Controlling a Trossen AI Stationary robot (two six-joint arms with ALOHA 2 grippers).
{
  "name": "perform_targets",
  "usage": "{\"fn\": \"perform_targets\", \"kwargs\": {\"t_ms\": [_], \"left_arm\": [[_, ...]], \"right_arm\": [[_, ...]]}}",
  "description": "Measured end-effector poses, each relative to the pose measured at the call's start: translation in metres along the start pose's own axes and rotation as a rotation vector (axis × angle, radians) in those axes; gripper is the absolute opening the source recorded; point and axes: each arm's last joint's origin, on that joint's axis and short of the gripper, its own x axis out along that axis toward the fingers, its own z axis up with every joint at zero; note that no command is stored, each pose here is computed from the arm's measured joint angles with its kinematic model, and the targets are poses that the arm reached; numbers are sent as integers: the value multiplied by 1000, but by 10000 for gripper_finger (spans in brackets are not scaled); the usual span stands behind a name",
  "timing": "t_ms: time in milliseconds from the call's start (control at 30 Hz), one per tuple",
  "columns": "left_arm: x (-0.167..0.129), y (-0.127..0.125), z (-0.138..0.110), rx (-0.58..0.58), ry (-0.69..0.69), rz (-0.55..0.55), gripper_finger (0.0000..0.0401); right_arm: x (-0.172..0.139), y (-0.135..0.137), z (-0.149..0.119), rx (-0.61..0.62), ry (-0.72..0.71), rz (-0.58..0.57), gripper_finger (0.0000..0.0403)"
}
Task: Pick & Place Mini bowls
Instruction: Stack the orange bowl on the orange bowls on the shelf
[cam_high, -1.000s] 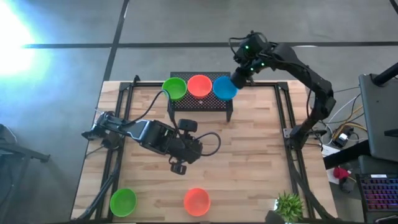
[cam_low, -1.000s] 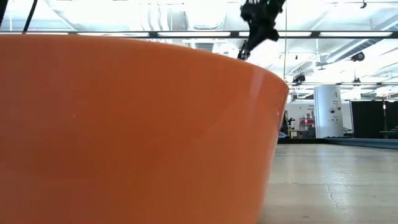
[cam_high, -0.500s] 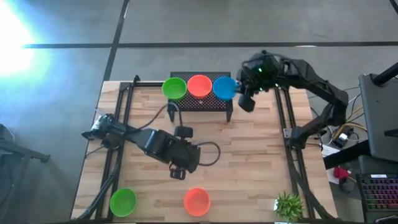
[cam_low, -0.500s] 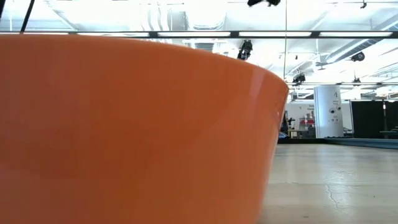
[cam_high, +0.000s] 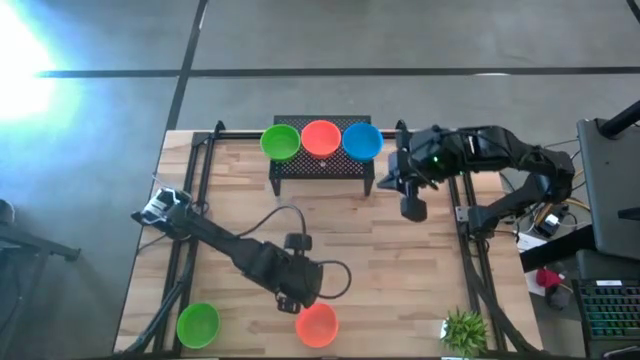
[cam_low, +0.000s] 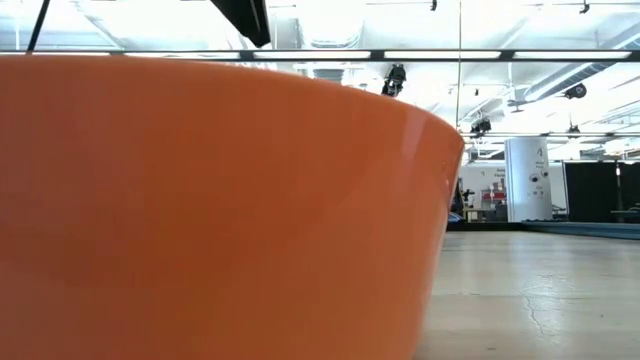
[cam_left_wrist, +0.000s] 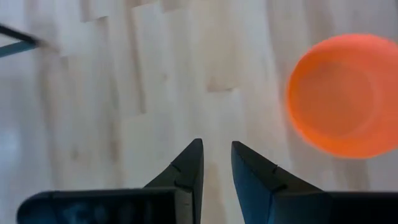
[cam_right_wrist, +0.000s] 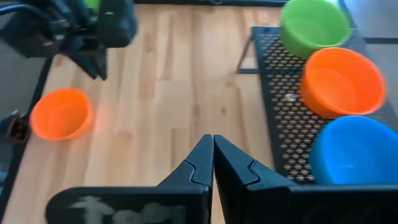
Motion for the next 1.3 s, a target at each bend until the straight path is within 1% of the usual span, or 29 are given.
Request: {"fn": "perform_targets", "kwargs": {"t_ms": [200,400,700,800,933,1200,1300], "left_arm": [[22,-13,-4,-58,-57,-79,76],[48,-21,-11,-134,-114,-164,76],[86,-33,-31,-222,-201,-305,76],[93,-34,-36,-244,-214,-319,76],[100,-34,-45,-262,-192,-317,76],[106,-35,-52,-263,-184,-315,76],[112,-36,-60,-272,-161,-317,76]], "right_arm": [[0,20,-7,-40,17,61,8],[-1,37,-7,-87,-1,114,8],[-2,45,-8,-108,0,139,8],[-2,45,-8,-108,0,139,8],[-2,45,-8,-109,0,139,8],[-2,45,-8,-108,1,139,8],[-2,45,-8,-108,1,139,8]]}}
